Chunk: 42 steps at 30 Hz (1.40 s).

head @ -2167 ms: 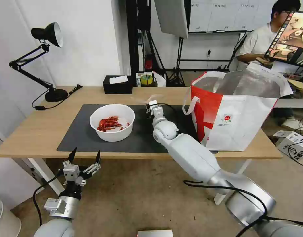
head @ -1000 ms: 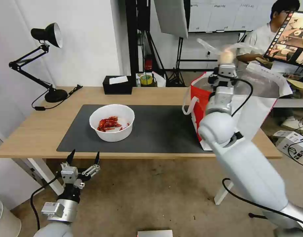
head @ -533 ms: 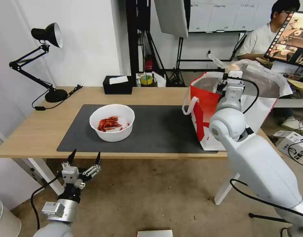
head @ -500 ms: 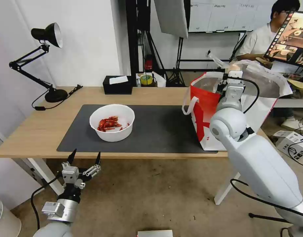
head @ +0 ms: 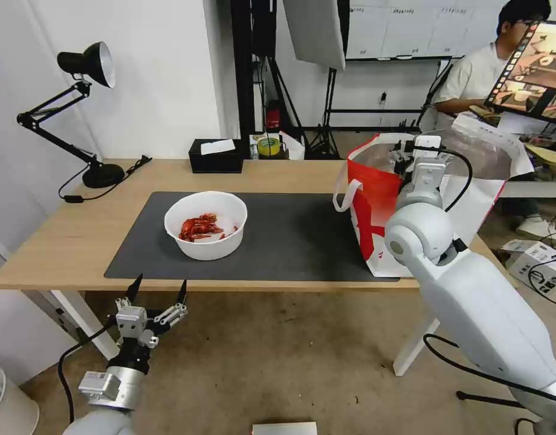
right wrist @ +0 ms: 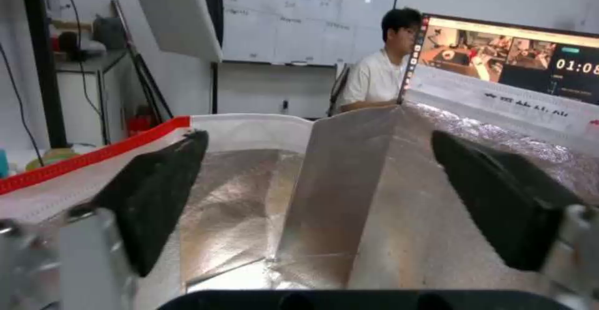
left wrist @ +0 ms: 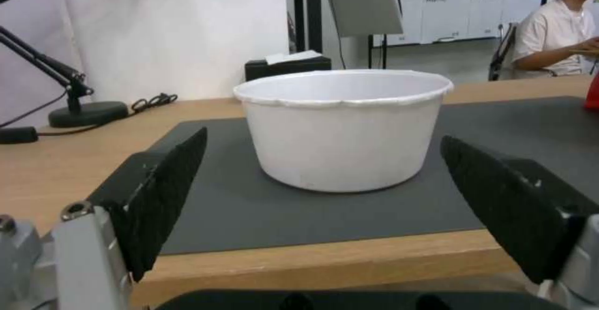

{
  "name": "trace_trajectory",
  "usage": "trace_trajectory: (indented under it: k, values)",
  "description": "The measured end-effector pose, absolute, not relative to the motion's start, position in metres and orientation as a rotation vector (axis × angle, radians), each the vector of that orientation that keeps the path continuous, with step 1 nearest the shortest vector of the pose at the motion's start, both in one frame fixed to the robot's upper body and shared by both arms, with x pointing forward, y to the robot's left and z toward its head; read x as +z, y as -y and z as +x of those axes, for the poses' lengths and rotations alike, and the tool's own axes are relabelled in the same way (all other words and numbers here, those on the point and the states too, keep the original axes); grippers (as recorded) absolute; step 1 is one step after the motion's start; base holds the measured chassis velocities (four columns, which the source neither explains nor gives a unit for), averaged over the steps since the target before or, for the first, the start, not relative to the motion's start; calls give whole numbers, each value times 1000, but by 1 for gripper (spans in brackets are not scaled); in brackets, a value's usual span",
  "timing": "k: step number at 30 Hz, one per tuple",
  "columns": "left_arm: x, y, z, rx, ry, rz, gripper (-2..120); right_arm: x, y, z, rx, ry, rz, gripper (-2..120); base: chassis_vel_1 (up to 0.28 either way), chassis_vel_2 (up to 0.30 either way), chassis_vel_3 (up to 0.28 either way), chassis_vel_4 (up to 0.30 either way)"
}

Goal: Pick up the trash from the table and place it into the takeout bag.

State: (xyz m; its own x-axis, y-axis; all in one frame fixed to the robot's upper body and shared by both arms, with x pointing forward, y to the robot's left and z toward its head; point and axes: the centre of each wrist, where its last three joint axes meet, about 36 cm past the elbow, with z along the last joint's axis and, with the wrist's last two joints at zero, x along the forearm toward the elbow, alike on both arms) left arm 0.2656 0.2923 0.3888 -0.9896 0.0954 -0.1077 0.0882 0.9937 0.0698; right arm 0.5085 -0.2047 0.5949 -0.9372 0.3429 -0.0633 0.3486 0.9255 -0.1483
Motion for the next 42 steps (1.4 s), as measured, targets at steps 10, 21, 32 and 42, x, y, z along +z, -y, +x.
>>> trace_trajectory:
  k: [10,21,32,42]
  values:
    - [391,-293,266,99,-3020,140,100,603,203,490,-50,-2989,203,100,0,0,0,0]
    - [392,-292,266,92,-3017,134,100,561,209,452,40,-2907,-396,100,0,0,0,0]
    - [394,-287,265,68,-3001,127,100,514,231,388,70,-2877,-676,100,0,0,0,0]
    - [396,-284,262,63,-2992,133,100,446,241,326,27,-2924,-543,100,0,0,0,0]
